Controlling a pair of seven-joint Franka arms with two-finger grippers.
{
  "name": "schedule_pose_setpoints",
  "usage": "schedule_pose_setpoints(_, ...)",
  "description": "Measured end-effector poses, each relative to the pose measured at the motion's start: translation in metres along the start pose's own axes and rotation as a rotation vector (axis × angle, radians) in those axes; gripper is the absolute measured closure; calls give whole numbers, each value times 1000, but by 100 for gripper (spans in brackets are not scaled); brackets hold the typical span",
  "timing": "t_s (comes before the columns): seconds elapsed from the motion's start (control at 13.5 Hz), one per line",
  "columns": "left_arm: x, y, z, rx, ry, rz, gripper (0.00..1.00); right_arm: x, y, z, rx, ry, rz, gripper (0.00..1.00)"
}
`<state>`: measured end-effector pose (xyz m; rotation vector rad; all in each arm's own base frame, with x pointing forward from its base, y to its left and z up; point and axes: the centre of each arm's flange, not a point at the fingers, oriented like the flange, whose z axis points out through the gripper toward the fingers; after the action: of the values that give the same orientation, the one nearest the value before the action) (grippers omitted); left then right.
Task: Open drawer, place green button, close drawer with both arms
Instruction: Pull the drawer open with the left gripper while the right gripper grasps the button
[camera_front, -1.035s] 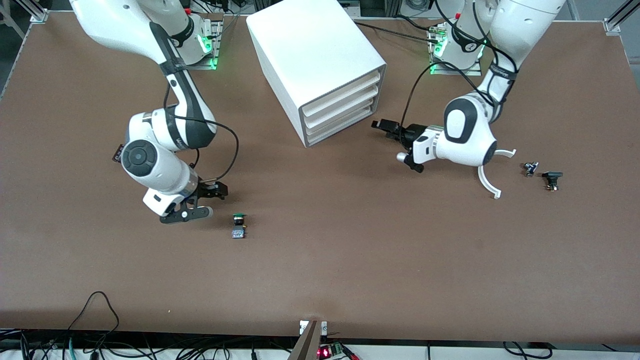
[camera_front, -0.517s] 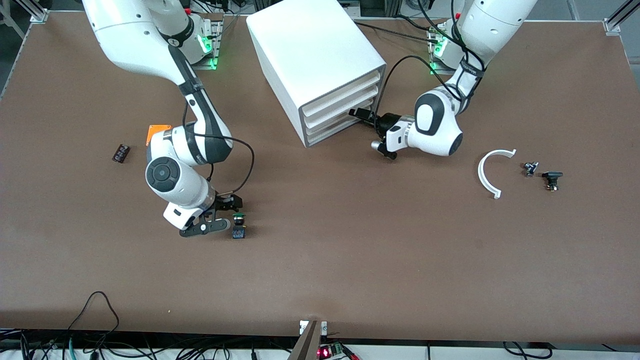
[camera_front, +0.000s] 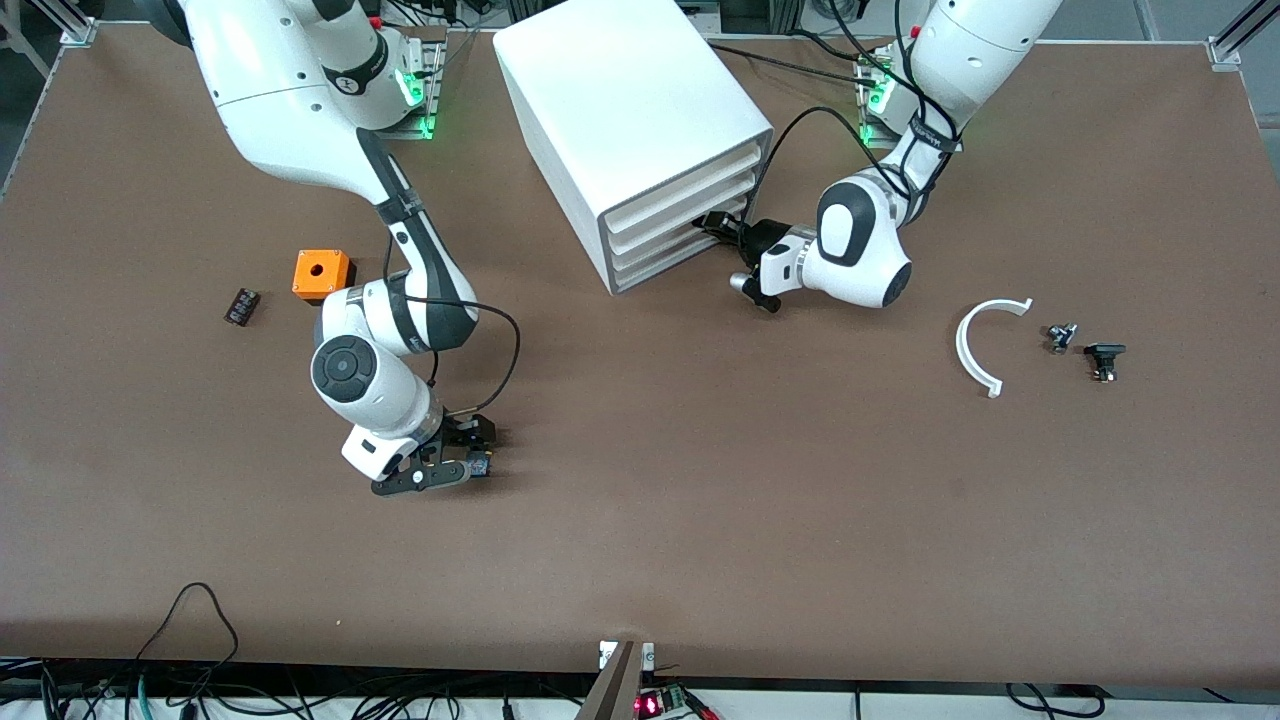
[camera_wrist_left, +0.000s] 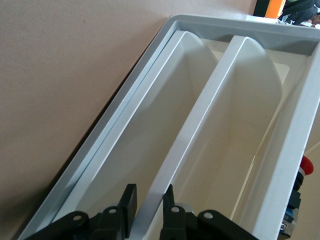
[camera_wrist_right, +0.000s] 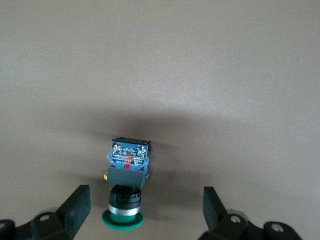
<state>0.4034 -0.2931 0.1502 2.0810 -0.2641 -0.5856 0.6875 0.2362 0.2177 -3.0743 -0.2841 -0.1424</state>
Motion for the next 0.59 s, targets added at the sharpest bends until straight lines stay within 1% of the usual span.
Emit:
schedule_pose_setpoints(0.07,4,-3,-12,8,28,2,74,1,-1,2,16,2,15,0)
schedule_pose_setpoints(0.22,15,-15,-52,33,116,22,74,2,-4,9,29,1,31,0)
schedule_pose_setpoints(0.37,22,-28,-91,52,196,50,78,1,-7,14,32,-7,63,0)
schedule_pose_setpoints(0.59,32,-37,-133,75,283,52,78,-1,-7,21,30,-16,77,0)
